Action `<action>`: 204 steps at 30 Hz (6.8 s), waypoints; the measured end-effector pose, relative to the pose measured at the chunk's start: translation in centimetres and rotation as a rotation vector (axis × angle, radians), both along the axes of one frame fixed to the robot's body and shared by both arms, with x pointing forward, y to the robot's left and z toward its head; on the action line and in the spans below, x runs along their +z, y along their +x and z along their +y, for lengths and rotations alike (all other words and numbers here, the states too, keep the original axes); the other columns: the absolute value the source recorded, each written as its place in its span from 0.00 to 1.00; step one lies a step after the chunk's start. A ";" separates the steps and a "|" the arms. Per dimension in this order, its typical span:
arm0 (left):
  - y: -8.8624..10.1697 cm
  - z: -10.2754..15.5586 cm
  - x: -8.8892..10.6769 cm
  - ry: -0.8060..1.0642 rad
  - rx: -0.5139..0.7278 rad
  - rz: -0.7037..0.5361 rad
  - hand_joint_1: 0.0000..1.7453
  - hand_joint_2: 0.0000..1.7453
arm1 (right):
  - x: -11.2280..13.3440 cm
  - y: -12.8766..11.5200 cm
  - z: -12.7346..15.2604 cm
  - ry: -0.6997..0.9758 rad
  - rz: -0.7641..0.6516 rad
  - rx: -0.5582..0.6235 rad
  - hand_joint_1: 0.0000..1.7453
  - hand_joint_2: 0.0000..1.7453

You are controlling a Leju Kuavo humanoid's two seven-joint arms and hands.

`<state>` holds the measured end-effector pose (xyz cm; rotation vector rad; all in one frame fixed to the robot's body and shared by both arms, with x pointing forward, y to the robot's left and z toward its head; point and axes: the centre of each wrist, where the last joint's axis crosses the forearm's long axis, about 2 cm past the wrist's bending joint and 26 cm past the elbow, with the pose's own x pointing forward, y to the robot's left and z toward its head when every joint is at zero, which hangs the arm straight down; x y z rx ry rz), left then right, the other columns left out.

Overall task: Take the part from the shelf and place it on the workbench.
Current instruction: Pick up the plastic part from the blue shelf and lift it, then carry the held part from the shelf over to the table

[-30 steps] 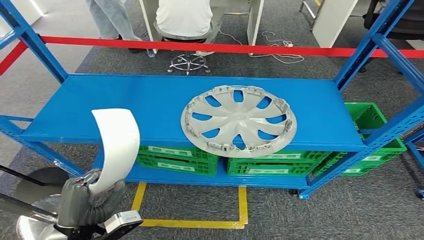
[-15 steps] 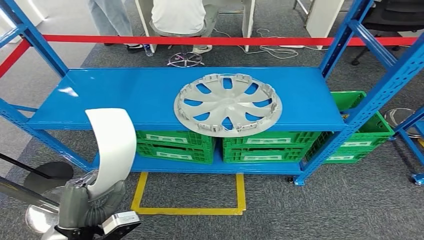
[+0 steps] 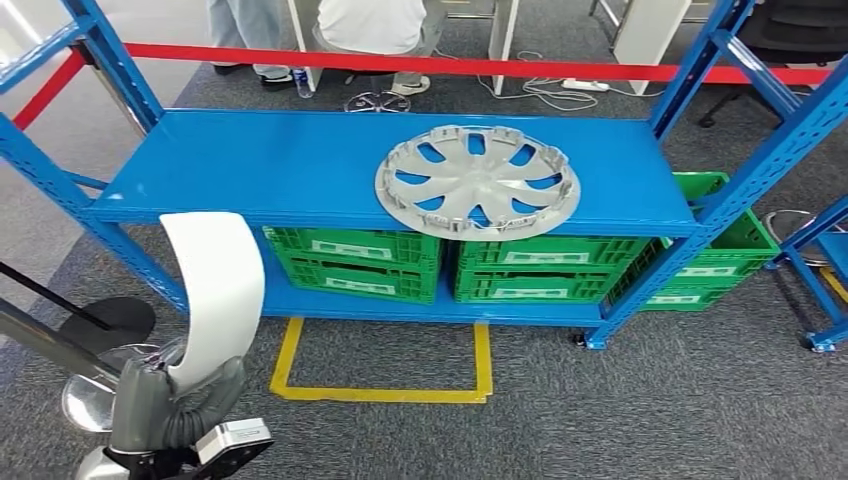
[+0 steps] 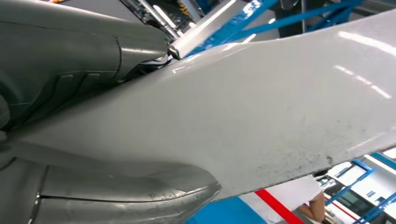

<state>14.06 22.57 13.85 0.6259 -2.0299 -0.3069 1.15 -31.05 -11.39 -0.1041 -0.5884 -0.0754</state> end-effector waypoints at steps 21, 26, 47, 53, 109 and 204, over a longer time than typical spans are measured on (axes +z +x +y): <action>-0.1 0.1 -0.1 -0.008 -0.011 0.009 1.00 1.00 | 0.0 -0.1 0.0 -0.001 0.006 -0.013 0.00 0.00; 0.0 0.1 -0.1 -0.006 -0.021 0.007 1.00 1.00 | 0.0 0.0 -0.1 -0.001 0.004 -0.005 0.00 0.00; 0.0 0.3 -0.2 0.003 -0.034 0.011 1.00 1.00 | 0.1 0.7 -0.2 -0.003 -0.017 0.010 0.00 0.00; 0.1 0.4 -0.1 0.000 -0.046 0.014 1.00 1.00 | 0.1 0.7 -0.2 -0.002 -0.024 0.010 0.00 0.00; 2.8 -1.3 -0.8 -0.186 -0.185 0.057 1.00 1.00 | 0.2 -1.4 -0.6 0.014 -0.006 -0.105 0.00 0.00; 2.4 0.3 -1.9 -0.219 -0.173 0.110 1.00 1.00 | 1.4 -0.2 2.5 0.029 -0.067 -0.141 0.00 0.00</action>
